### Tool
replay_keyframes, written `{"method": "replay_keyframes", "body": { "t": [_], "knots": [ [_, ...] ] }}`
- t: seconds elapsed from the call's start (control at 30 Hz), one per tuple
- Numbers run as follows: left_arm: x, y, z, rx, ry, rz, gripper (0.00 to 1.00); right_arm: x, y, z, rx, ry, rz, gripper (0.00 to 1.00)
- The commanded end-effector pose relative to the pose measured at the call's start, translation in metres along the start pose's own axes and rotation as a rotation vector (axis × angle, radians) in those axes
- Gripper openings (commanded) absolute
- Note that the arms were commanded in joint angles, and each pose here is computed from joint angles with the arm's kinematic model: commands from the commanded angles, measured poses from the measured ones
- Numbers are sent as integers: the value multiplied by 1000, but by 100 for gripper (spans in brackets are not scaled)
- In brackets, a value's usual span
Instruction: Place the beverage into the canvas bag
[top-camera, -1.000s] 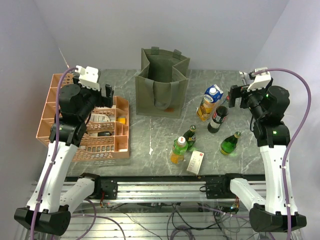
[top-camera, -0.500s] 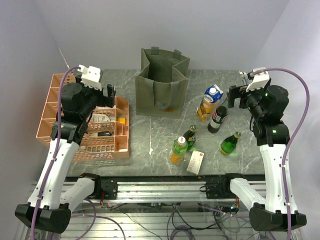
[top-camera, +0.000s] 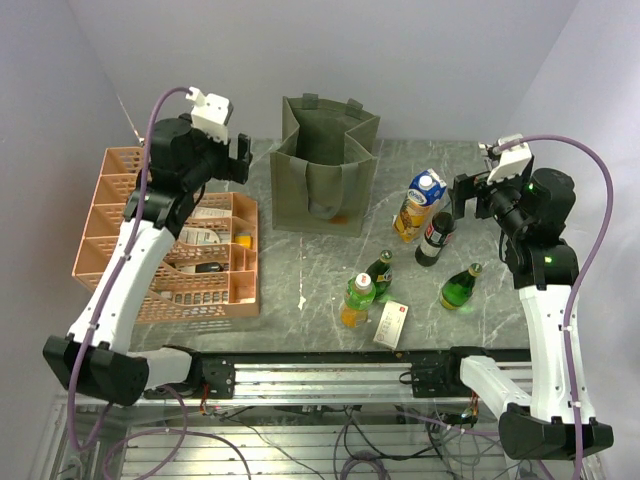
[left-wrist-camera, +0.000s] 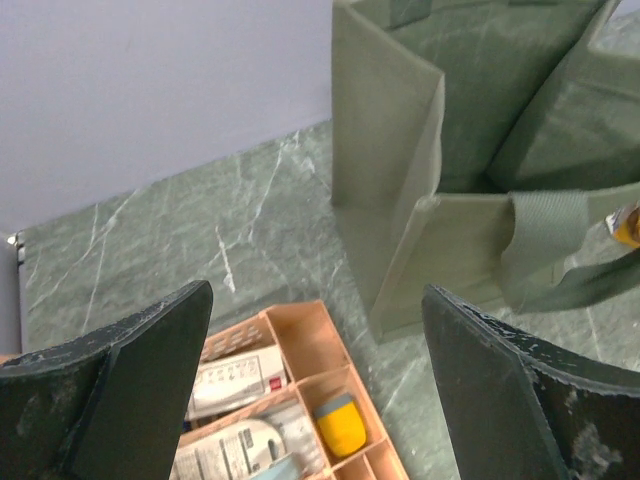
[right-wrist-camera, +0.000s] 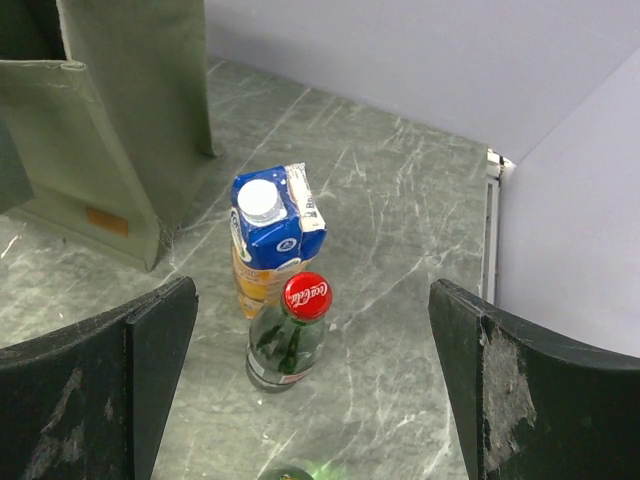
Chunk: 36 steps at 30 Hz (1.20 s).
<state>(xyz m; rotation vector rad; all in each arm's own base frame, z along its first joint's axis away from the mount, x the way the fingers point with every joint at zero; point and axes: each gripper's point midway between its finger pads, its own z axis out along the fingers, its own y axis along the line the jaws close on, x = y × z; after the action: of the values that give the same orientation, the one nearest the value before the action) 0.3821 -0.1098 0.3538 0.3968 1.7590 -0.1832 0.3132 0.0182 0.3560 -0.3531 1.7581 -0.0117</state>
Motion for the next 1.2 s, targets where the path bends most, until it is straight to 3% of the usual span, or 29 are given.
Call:
{"method": "replay_keyframes", "body": {
  "t": [0.0,0.43,0.6,0.8,1.07,1.17],
  "knots": [
    [-30,-19,14,58,-41,-45,96,-4,6,-3,-43,-9,-16,100],
    [-36,-66,93,99,62,-91,99,1,17,-6,-103,-3,-39,100],
    [-27,-82,122,100,107,-76,86,4,21,-5,-122,7,-35,100],
    [-8,-84,147,44,175,-103,62,12,27,-6,-153,15,-31,100],
    [3,-100,125,70,195,-239,10,18,26,-5,-146,26,-41,100],
    [1,-111,109,114,197,-304,7,19,25,-3,-144,33,-43,100]
  ]
}}
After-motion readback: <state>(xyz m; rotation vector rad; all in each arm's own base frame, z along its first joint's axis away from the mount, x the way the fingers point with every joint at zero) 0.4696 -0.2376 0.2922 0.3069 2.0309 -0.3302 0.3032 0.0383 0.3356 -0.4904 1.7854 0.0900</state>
